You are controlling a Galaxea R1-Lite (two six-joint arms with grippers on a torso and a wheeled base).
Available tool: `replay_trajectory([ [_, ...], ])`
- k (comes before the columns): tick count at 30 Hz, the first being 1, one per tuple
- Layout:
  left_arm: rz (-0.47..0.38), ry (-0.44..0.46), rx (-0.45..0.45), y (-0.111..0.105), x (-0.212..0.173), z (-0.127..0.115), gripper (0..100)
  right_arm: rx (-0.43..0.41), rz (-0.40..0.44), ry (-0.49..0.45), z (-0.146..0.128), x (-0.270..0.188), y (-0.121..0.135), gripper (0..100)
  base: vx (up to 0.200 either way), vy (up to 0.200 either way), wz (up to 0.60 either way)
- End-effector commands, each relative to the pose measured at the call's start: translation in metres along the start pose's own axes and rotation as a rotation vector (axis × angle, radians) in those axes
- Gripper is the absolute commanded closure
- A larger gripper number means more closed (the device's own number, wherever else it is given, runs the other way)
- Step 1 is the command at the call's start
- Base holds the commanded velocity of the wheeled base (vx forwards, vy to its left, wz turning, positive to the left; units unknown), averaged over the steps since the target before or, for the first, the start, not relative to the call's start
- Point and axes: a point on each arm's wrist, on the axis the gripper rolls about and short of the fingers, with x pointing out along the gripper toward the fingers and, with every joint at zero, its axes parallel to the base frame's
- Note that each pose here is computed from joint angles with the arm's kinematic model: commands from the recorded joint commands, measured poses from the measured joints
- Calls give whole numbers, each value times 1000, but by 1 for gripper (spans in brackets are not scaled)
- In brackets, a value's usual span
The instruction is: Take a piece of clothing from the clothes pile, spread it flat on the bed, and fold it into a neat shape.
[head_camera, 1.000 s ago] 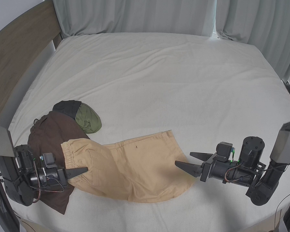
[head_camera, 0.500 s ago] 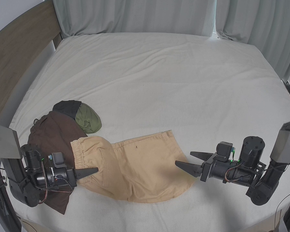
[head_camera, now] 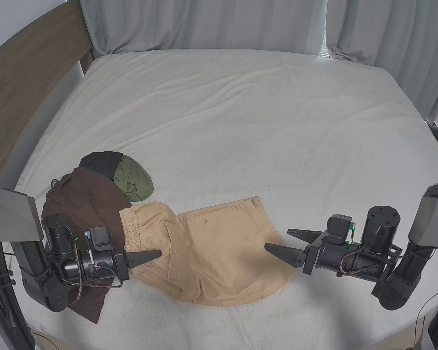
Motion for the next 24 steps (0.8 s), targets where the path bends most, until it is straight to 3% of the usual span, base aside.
replay_trajectory([
  [1, 0, 4, 3, 1, 4, -1, 100, -1, 0, -1, 0, 0, 0, 0, 0, 0, 0],
  [24, -61, 12, 23, -9, 38, 3, 100, -13, -10, -47, 12, -3, -3, 0, 0, 0, 0],
])
